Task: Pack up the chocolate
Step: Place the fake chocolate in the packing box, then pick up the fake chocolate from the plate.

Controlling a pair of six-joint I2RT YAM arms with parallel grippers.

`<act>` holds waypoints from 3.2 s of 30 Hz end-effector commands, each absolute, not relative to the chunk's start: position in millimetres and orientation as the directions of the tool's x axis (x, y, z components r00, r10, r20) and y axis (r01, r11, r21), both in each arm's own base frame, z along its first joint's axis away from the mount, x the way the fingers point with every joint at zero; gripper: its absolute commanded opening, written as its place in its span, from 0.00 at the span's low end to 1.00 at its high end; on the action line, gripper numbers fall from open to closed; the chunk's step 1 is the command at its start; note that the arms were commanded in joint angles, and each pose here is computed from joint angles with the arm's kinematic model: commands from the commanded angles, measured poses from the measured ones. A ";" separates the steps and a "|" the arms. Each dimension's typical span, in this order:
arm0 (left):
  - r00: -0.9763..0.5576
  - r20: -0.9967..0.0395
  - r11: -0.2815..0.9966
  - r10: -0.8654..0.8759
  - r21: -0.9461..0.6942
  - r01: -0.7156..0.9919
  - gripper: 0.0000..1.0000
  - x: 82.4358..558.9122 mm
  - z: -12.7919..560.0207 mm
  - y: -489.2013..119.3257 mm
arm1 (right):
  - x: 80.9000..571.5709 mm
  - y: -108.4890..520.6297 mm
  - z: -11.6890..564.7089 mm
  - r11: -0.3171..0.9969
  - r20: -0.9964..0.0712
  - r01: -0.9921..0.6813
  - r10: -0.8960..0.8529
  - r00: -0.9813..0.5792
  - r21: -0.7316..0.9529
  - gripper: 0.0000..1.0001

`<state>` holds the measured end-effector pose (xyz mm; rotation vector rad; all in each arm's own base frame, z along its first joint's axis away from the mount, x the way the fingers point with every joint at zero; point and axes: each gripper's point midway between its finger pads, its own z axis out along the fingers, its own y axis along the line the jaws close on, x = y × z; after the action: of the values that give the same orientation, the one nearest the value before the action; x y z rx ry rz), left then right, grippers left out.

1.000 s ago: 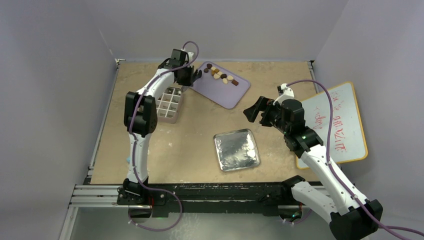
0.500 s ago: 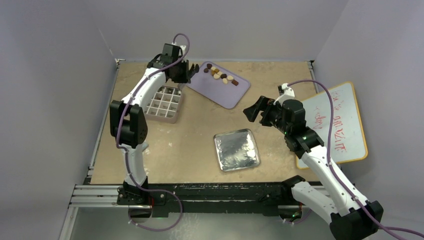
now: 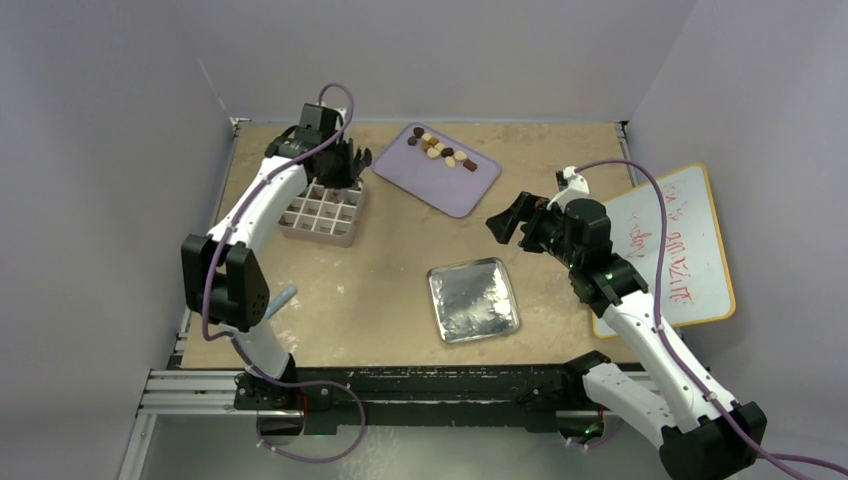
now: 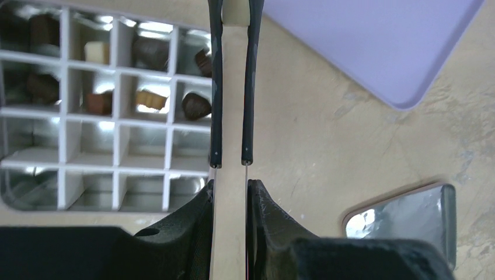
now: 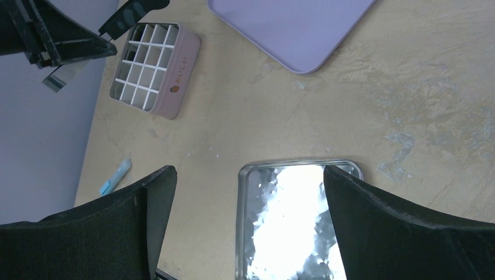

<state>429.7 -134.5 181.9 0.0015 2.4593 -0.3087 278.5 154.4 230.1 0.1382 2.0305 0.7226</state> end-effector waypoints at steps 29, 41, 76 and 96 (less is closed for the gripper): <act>-0.740 -0.560 0.925 -0.373 -0.168 -0.340 0.11 351.4 167.6 6.6 | 282.1 165.8 236.1 0.799 -0.746 -0.228 0.361 -0.559 0.557 0.98; -0.757 -0.527 0.921 -0.385 -0.163 -0.355 0.24 353.8 154.8 7.1 | 281.0 164.0 236.1 0.800 -0.749 -0.225 0.366 -0.552 0.557 0.98; -0.712 -0.676 0.976 -0.189 -0.208 -0.062 0.31 405.8 236.0 -81.9 | 273.5 158.9 250.4 0.798 -0.769 -0.242 0.375 -0.517 0.552 0.97; -0.674 -0.736 0.909 0.067 -0.234 0.346 0.32 502.5 179.3 -263.1 | 270.1 149.8 249.2 0.818 -0.782 -0.220 0.375 -0.498 0.532 0.98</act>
<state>469.3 -251.1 155.9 0.2664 2.4198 -0.4097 269.3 153.6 239.9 0.1220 2.0035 0.7458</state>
